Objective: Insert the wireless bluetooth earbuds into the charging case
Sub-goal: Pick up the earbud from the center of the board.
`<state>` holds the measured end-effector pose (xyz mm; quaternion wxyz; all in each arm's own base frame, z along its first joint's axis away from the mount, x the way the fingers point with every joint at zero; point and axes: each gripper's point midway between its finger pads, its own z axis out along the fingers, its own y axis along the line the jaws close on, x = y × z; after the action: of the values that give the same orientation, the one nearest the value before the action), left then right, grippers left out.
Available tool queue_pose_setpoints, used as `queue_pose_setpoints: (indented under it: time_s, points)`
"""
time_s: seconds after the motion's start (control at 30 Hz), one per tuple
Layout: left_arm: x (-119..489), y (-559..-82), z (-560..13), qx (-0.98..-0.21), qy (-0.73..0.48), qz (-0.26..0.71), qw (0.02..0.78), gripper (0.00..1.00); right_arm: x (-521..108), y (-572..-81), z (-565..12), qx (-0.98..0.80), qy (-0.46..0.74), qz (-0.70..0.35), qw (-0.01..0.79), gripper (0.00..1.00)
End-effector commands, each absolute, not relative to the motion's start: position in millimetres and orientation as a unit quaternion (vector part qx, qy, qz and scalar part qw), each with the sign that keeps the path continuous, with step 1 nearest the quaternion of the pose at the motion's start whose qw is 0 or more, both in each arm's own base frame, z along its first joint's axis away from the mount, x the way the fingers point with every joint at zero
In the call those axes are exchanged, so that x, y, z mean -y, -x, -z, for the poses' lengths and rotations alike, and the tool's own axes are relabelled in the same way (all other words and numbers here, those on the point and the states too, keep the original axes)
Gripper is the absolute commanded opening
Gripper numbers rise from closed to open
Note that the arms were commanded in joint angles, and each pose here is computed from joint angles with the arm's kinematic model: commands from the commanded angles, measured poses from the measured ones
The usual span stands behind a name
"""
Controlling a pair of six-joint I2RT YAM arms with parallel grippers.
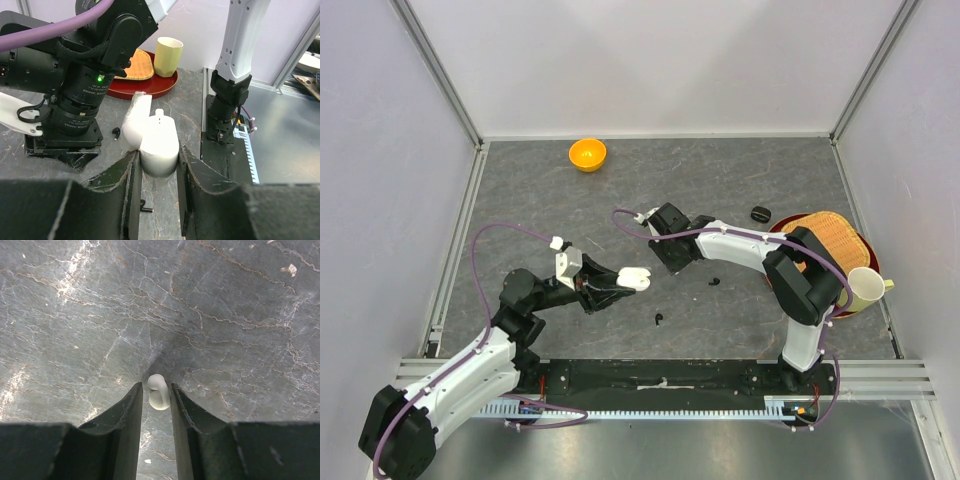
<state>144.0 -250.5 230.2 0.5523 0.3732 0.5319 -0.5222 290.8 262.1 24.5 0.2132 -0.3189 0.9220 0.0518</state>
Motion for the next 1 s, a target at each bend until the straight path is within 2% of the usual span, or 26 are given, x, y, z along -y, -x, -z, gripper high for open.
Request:
queue_pose_setpoints:
  time_s: [0.0,0.37,0.97]
  points:
    - [250.6,-147.7,-239.7,-0.517,-0.378,0.512,0.573,0.02,-266.5,-304.0,-37.6,-0.92,0.309,-0.048,0.236,0.36]
    - [251.1,-148.2,-239.4,-0.517,-0.377,0.512,0.573,0.02,-265.4,-302.2,-41.4,-0.923,0.298,-0.072,0.23,0.28]
    - [251.5,-148.6,-238.0,-0.519,-0.375,0.514,0.57,0.02,-259.6,-298.0,-41.7,-0.928,0.285,-0.094,0.22,0.35]
